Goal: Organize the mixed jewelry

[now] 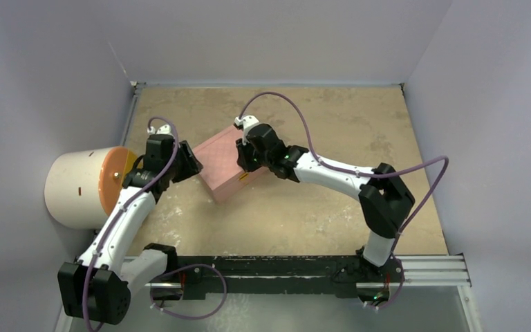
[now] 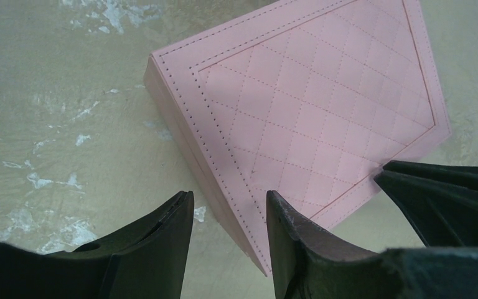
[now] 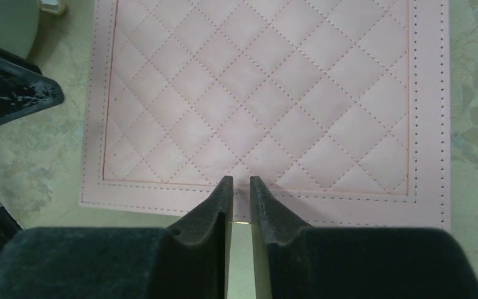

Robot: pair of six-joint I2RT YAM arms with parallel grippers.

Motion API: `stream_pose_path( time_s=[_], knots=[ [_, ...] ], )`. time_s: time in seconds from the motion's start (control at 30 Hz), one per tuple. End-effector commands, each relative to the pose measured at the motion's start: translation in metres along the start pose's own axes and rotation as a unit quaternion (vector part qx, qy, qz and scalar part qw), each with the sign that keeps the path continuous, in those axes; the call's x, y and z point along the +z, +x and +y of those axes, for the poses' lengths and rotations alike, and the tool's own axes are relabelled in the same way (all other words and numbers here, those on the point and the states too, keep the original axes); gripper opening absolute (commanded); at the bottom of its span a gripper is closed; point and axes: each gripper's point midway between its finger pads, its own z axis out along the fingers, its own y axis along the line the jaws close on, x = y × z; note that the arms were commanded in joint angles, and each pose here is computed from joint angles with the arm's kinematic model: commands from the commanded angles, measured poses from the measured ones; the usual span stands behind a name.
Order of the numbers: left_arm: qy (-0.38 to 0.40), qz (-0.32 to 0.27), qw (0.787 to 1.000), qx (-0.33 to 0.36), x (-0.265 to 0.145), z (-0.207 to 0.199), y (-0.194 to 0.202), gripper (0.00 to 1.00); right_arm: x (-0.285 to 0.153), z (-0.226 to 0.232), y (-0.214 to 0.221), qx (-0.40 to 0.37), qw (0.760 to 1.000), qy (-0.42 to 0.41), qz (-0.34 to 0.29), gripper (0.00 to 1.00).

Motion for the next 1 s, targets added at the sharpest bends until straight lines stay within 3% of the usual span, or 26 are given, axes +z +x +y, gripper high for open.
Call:
stream_pose_path(
  time_s=[0.0, 0.17, 0.6, 0.97],
  knots=[
    [0.035, -0.043, 0.998, 0.017, -0.01, -0.015, -0.019, 0.46, -0.004, 0.005, -0.023, -0.013, 1.0, -0.001, -0.014, 0.14],
    [0.041, -0.047, 0.998, 0.017, -0.013, -0.016, -0.019, 0.46, -0.003, 0.013, -0.015, -0.018, 1.0, -0.007, 0.001, 0.0],
    [0.05, -0.043, 0.998, 0.016, -0.013, -0.019, -0.017, 0.46, 0.007, 0.014, 0.017, -0.013, 0.999, 0.002, 0.042, 0.0],
    [0.057, -0.032, 0.998, 0.017, -0.01, -0.021, -0.012, 0.46, 0.015, -0.019, 0.083, -0.011, 0.992, 0.062, 0.112, 0.0]
  ],
)
